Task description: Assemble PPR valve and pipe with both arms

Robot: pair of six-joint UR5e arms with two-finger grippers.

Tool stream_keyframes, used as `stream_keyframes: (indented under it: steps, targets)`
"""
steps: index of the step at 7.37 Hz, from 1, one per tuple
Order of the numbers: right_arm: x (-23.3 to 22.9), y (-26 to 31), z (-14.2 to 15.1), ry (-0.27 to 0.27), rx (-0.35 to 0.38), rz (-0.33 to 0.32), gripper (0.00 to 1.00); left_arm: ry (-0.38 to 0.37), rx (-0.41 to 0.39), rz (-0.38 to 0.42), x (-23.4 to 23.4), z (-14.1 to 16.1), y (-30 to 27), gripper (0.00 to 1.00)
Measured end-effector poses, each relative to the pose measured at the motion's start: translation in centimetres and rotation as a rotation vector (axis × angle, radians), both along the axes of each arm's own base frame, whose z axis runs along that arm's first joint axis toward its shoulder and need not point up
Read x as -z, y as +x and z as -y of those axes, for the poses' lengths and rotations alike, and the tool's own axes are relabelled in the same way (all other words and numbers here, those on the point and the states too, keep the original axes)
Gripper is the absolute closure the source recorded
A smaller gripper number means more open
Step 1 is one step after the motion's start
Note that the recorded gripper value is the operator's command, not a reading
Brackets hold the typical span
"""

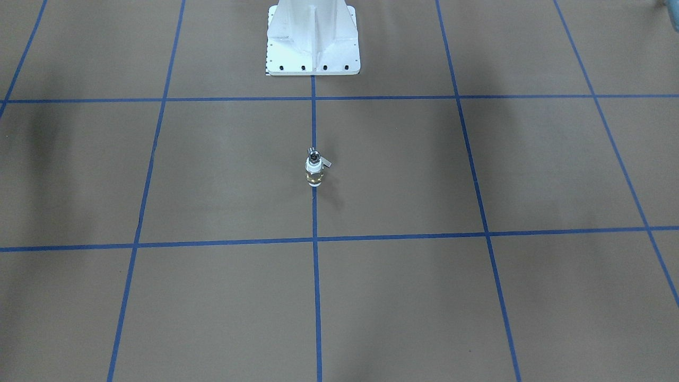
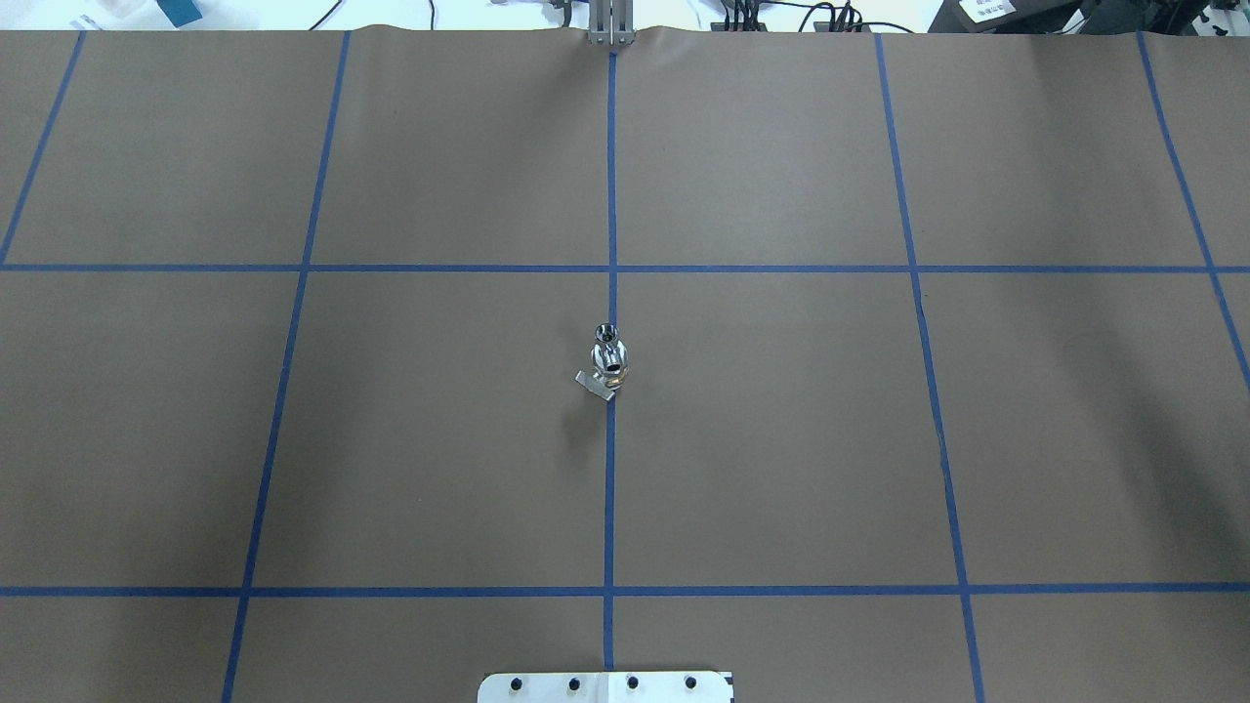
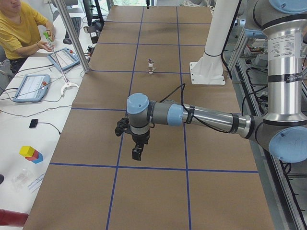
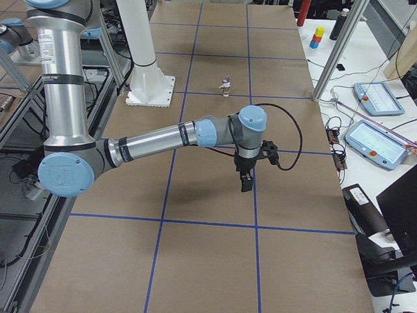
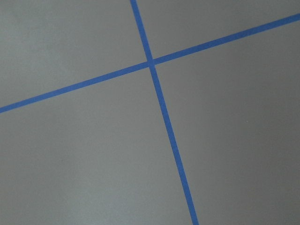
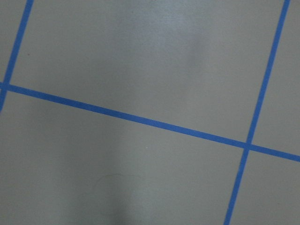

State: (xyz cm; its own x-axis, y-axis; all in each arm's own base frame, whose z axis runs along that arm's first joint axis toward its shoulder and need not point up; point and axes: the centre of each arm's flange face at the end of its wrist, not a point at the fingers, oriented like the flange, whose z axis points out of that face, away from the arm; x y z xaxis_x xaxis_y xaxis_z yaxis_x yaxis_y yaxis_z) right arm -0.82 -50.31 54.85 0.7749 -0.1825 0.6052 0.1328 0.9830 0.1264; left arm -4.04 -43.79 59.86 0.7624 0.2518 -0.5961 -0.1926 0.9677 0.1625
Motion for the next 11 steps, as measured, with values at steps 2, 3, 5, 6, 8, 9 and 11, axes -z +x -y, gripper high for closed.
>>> stream_keyframes:
  steps: [2, 3, 5, 6, 8, 9, 11]
  targets:
    - [-1.5, 1.9, -1.2, 0.008, -0.010, -0.001, 0.00, -0.010, 0.016, -0.049, -1.9, -1.7, -1.0, 0.00]
    - [-1.8, 2.2, -1.3, 0.006, -0.015, -0.002, 0.00, -0.004, 0.026, -0.080, -1.4, -1.9, -1.2, 0.00]
    - [-2.0, 2.3, -1.5, 0.005, -0.019, -0.001, 0.00, 0.028, 0.036, -0.104, -0.2, -1.7, -1.6, 0.00]
    - [-2.2, 2.4, -1.7, 0.001, -0.020, -0.002, 0.00, 0.033, 0.041, -0.104, -0.2, -1.6, -1.8, 0.00]
    - [-2.3, 2.5, -1.8, -0.002, -0.023, -0.003, 0.00, 0.035, 0.050, -0.105, -0.2, -1.8, -2.2, 0.00]
    - [-2.2, 3.0, -1.8, 0.000, -0.034, -0.002, 0.00, 0.034, 0.050, -0.105, -0.3, -1.9, -2.3, 0.00]
    - [-2.1, 4.6, -1.9, 0.003, -0.067, -0.001, 0.00, 0.024, 0.051, -0.103, -0.7, -2.1, -2.3, 0.00]
